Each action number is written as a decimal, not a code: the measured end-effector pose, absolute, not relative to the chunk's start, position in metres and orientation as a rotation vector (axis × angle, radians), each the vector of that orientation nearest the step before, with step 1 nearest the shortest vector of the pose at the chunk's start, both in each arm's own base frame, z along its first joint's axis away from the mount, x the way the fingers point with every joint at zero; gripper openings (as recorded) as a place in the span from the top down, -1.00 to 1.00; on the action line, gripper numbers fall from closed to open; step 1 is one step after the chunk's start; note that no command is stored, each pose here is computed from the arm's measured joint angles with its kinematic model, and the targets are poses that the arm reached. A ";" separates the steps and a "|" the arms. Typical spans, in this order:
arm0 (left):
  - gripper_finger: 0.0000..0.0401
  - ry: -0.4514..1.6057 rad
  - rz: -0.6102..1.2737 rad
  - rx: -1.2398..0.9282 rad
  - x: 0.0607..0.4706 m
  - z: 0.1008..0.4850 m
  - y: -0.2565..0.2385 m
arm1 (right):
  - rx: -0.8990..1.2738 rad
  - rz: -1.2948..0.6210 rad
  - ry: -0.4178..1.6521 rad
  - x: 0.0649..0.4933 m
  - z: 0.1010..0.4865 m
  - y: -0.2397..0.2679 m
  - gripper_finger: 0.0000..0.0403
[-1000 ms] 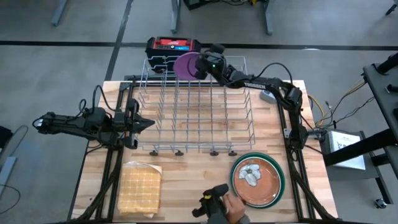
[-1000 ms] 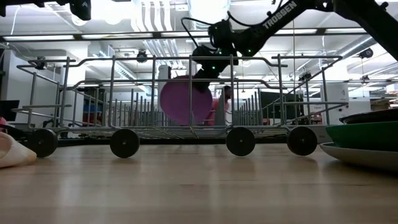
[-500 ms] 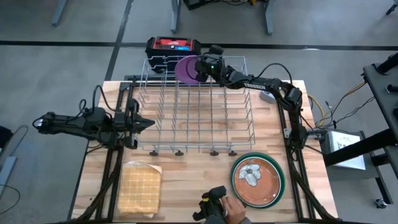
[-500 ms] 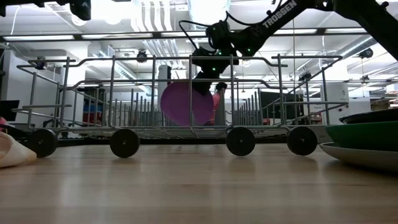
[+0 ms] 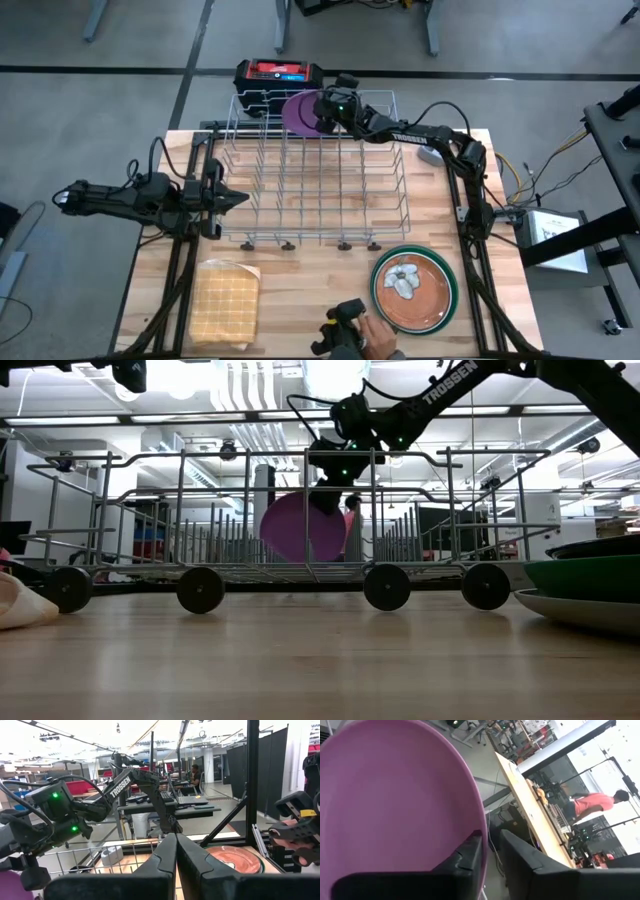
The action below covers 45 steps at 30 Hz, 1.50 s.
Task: Sort dishes
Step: Put the purple plate into the dish rack
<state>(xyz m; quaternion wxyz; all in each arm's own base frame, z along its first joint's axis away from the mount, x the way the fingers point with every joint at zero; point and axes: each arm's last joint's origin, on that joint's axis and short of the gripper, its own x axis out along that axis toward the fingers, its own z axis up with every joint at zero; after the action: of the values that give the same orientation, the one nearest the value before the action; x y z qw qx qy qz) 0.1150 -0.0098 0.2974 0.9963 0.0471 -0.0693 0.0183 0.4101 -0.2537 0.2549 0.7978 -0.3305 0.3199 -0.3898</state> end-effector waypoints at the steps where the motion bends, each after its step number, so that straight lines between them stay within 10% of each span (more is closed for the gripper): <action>1: 1.00 -0.138 0.037 0.094 0.115 0.297 -0.010 | -0.712 -0.836 0.689 0.410 0.255 -0.254 0.61; 45: 1.00 -0.119 0.036 0.094 0.115 0.296 -0.010 | -0.847 -0.902 0.844 0.418 0.255 -0.232 -0.57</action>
<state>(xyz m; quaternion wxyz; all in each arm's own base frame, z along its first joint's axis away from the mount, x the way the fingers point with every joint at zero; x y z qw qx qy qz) 0.1155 -0.0098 0.2956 0.9970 0.0472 -0.0592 0.0180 0.4176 -0.2317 0.2548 0.7324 -0.3852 0.3836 -0.4100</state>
